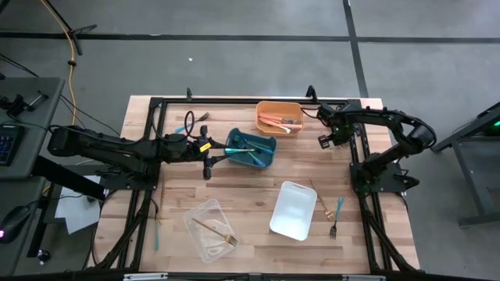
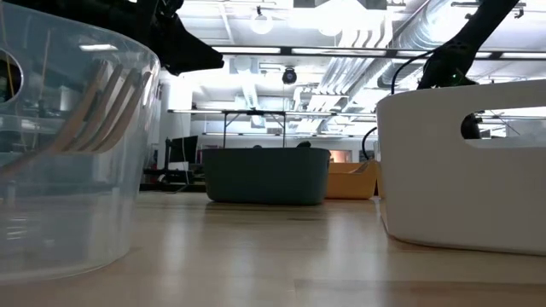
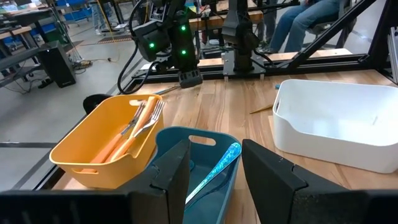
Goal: Sort silverware by color (type)
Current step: Put the gold fork into the transparent bin
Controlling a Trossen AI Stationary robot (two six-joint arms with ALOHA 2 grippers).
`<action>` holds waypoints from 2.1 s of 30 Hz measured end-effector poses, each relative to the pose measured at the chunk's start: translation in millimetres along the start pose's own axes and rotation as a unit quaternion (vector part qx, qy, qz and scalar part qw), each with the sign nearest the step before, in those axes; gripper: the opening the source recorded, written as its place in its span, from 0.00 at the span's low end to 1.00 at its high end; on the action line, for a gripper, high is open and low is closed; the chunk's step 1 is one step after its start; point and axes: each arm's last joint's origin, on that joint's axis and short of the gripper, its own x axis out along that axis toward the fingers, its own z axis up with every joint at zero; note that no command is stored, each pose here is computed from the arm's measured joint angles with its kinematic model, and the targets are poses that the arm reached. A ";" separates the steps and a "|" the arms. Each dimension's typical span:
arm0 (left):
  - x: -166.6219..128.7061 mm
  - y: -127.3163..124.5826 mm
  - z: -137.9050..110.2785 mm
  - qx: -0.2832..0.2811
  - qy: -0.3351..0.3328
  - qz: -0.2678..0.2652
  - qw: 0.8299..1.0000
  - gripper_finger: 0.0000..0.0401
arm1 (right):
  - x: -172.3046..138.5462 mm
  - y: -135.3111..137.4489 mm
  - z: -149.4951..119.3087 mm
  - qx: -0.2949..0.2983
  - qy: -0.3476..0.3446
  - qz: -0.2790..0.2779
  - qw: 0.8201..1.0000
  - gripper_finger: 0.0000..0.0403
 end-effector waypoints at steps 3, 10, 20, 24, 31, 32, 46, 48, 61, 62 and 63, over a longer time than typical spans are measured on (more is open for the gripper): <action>-0.1 0.0 0.1 0.000 0.000 0.000 1.000 0.34 | -5.4 0.6 1.4 -0.003 0.003 0.002 1.000 0.01; -0.1 -0.1 -1.1 0.001 0.006 -0.001 1.000 0.34 | -26.9 2.8 -0.9 -0.016 -0.009 0.038 0.999 0.01; -0.1 -0.5 -4.4 0.004 0.023 -0.003 1.000 0.34 | -75.2 -1.9 -21.1 -0.016 -0.133 0.097 0.986 0.01; -0.1 -0.5 -4.2 0.003 0.022 -0.003 1.000 0.34 | -100.9 -1.6 -29.9 -0.014 -0.259 0.153 0.954 0.00; -0.2 -2.7 -3.3 0.002 0.014 -0.040 0.999 0.34 | -125.6 12.8 -44.1 -0.038 -0.461 0.293 0.837 0.00; -0.1 -2.6 -2.5 0.002 0.010 -0.040 0.999 0.34 | -124.0 17.1 -45.6 -0.045 -0.477 0.307 0.822 0.00; -1.0 -0.3 13.9 0.012 -0.075 -0.025 0.997 0.34 | -102.5 86.5 -69.2 -0.186 -0.592 0.480 0.620 0.00; -1.5 0.1 16.8 0.004 -0.090 -0.023 0.996 0.34 | -109.3 96.2 -71.5 -0.224 -0.594 0.484 0.601 0.00; -2.1 0.5 19.8 -0.026 -0.104 -0.024 0.994 0.34 | -130.3 125.2 -85.6 -0.312 -0.604 0.487 0.549 0.00; -2.1 0.5 19.7 -0.026 -0.104 -0.024 0.994 0.34 | -130.3 125.2 -85.6 -0.312 -0.603 0.487 0.549 0.00; -2.0 0.5 19.4 -0.026 -0.102 -0.024 0.994 0.34 | -130.3 125.2 -85.6 -0.312 -0.603 0.487 0.549 0.00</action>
